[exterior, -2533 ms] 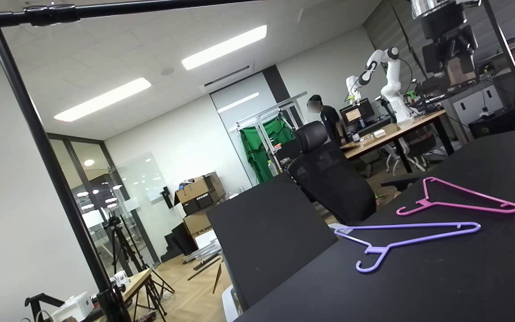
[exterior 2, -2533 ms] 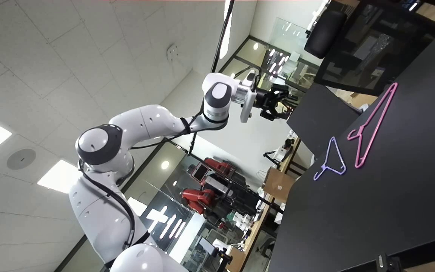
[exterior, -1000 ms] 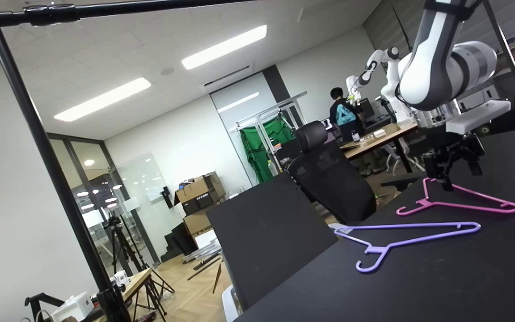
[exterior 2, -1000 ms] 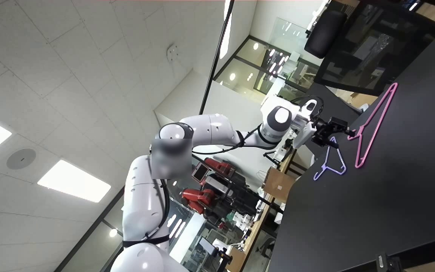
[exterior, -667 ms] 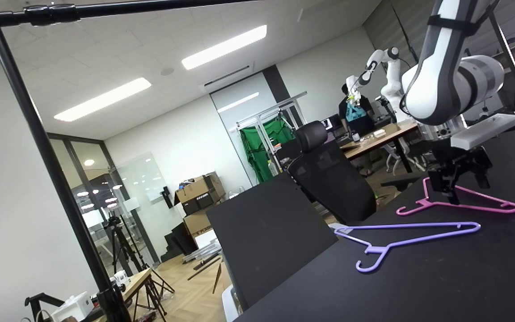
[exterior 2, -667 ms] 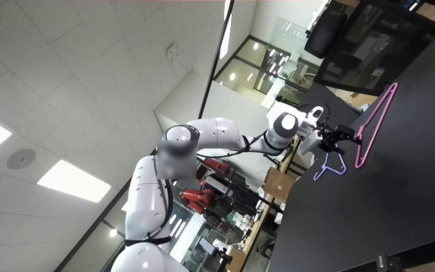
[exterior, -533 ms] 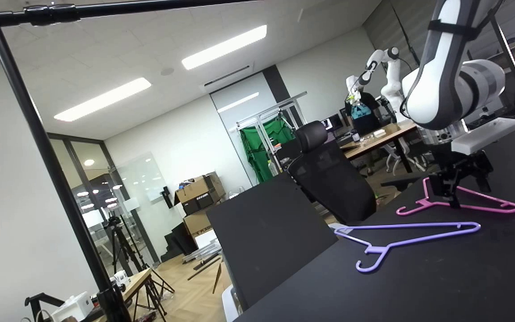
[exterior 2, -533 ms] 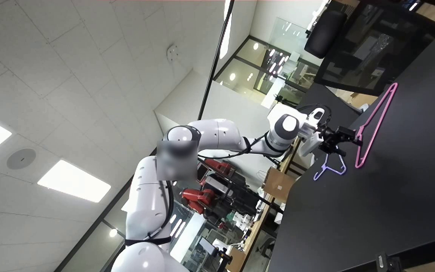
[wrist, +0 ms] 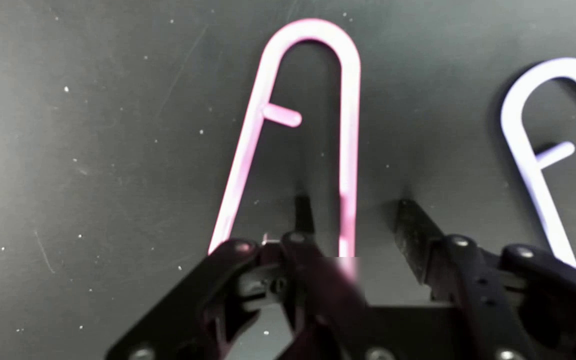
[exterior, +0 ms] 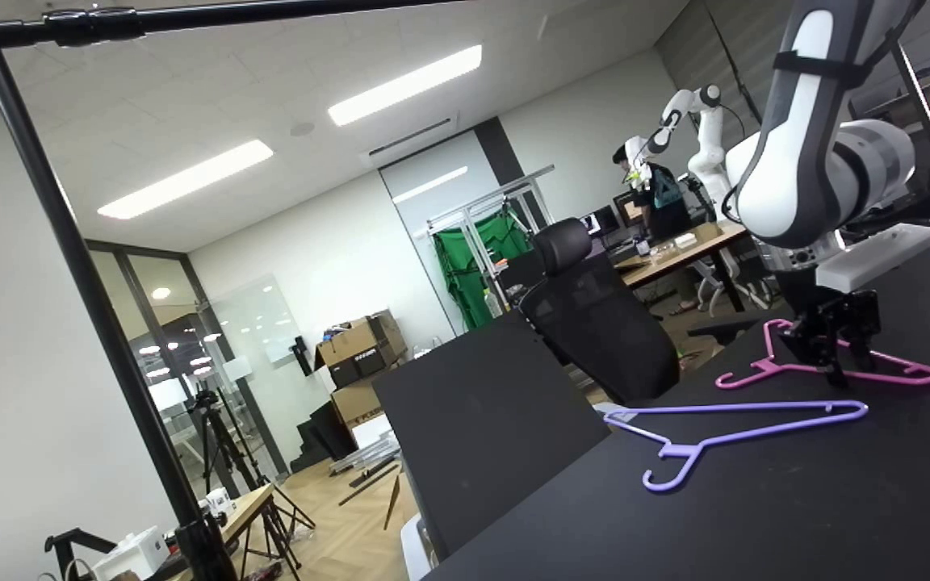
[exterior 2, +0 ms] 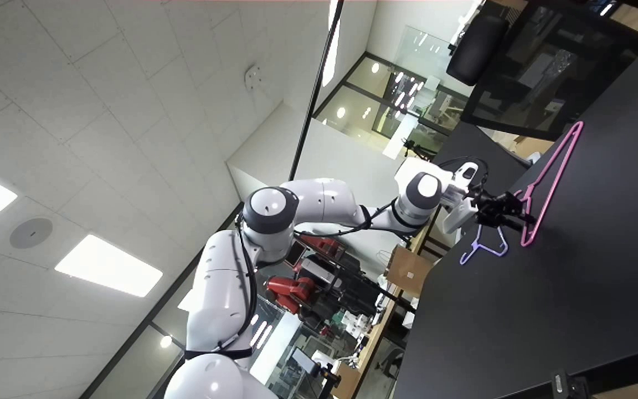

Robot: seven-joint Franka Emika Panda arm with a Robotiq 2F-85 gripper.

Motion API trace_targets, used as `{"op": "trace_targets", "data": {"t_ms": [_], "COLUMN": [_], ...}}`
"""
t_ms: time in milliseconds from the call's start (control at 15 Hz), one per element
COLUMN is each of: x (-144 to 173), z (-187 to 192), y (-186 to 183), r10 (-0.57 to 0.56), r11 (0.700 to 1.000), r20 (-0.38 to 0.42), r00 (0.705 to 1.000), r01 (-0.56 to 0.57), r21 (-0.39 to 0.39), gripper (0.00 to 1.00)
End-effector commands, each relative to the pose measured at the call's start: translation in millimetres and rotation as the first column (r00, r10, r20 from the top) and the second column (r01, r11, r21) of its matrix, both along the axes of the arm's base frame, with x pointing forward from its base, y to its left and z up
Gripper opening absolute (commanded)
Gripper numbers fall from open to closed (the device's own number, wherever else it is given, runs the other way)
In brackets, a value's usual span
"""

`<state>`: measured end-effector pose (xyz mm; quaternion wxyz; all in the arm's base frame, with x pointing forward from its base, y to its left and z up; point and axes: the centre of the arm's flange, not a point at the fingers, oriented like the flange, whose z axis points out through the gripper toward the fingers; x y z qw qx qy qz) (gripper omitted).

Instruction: Put the pink hanger on the rack

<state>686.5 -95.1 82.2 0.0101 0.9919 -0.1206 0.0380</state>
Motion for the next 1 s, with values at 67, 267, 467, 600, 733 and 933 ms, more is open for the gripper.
{"op": "trace_targets", "data": {"t_ms": [67,267,467,600,733,933], "x": [10,13,17,20,24,25], "z": [4,9,20,35,57,101], "y": [-1,-4,-7,-10,-14,-15], "r10": [-0.033,-0.033,-0.034,-0.028,-0.008,0.038], "r11": [0.999,0.999,0.999,0.999,0.999,0.995], "r20": [0.009,-0.006,-0.032,-0.043,-0.043,-0.028], "r00": [0.999,0.999,0.999,0.999,0.999,0.999], "r01": [0.033,0.033,0.034,0.029,0.010,-0.035], "r21": [-0.023,-0.017,0.008,0.023,0.044,0.090], "gripper": [0.11,0.00,0.02,0.02,0.02,0.02]}}
